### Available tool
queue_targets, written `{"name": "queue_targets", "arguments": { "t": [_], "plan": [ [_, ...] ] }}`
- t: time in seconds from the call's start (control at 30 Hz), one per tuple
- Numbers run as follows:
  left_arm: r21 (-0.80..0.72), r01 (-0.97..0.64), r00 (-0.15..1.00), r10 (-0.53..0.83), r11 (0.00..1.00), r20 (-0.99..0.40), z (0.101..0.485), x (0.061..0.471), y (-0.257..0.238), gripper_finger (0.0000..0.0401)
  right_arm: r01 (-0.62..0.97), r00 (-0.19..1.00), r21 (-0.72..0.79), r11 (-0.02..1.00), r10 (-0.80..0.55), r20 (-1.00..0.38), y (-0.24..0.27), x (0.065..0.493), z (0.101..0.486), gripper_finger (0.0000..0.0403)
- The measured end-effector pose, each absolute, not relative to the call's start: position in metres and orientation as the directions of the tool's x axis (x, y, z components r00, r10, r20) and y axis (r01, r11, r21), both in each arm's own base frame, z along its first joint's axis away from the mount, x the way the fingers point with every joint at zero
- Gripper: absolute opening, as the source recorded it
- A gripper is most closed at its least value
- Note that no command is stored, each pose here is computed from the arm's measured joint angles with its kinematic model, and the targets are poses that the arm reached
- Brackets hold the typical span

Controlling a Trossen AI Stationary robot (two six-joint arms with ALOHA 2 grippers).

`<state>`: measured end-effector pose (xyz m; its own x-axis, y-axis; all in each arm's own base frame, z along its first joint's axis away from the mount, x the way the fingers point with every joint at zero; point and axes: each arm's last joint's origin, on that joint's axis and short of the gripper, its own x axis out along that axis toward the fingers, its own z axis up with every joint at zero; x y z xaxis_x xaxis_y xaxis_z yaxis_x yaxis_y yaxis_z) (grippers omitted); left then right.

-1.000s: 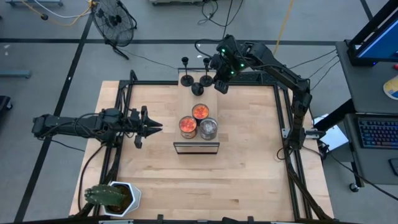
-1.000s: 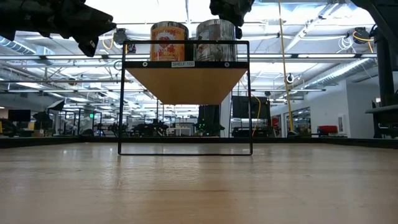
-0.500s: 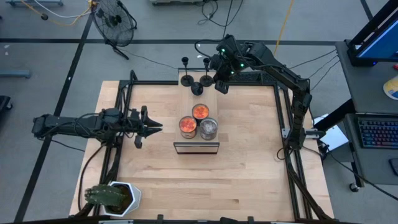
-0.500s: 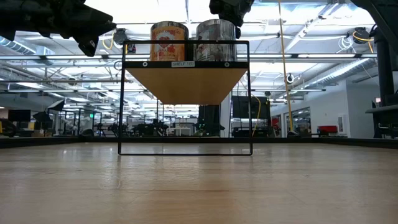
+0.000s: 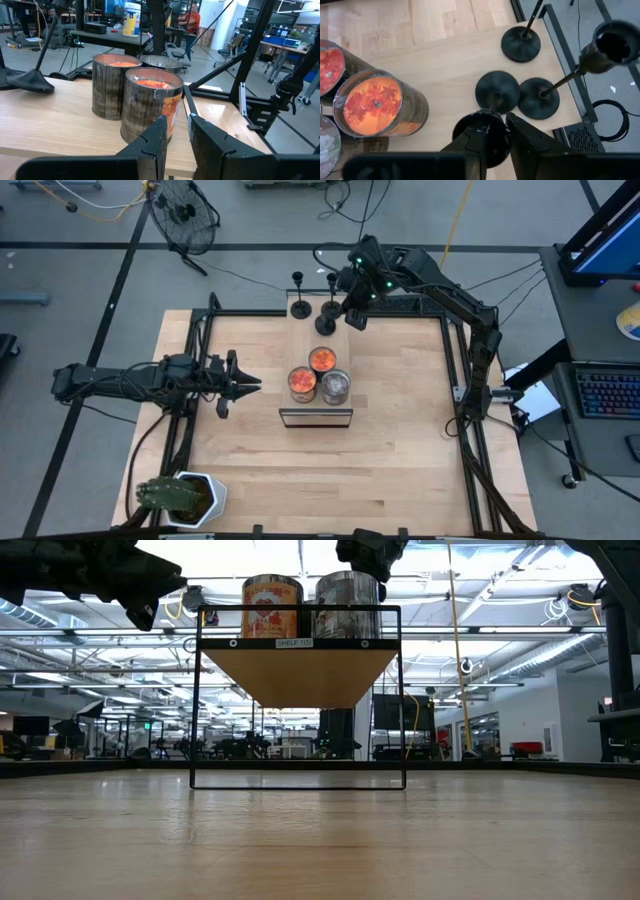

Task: Pick & Place candle stick holders
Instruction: Put the black candle holder on the shelf

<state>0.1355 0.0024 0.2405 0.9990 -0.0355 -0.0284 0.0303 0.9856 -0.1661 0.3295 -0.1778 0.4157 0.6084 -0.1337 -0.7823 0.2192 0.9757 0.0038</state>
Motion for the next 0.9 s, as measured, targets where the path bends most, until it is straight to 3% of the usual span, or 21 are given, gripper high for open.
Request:
{"name": "queue_targets", "arguments": {
  "t": [0.2, 0.9],
  "plan": [
    [-0.164, 0.031, 0.999, -0.036, 0.986, -0.029, 0.24, 0.136, 0.002, 0.0088, 0.219, 0.628, -0.005, 0.976, -0.145, -0.764, -0.179, 0.331, 0.417, 0.007],
    [-0.165, 0.031, 0.999, -0.036, 0.986, -0.027, 0.241, 0.135, 0.002, 0.0088, 0.109, 0.658, -0.039, 0.993, -0.102, -0.746, -0.174, 0.349, 0.401, 0.0041]
  ]
}}
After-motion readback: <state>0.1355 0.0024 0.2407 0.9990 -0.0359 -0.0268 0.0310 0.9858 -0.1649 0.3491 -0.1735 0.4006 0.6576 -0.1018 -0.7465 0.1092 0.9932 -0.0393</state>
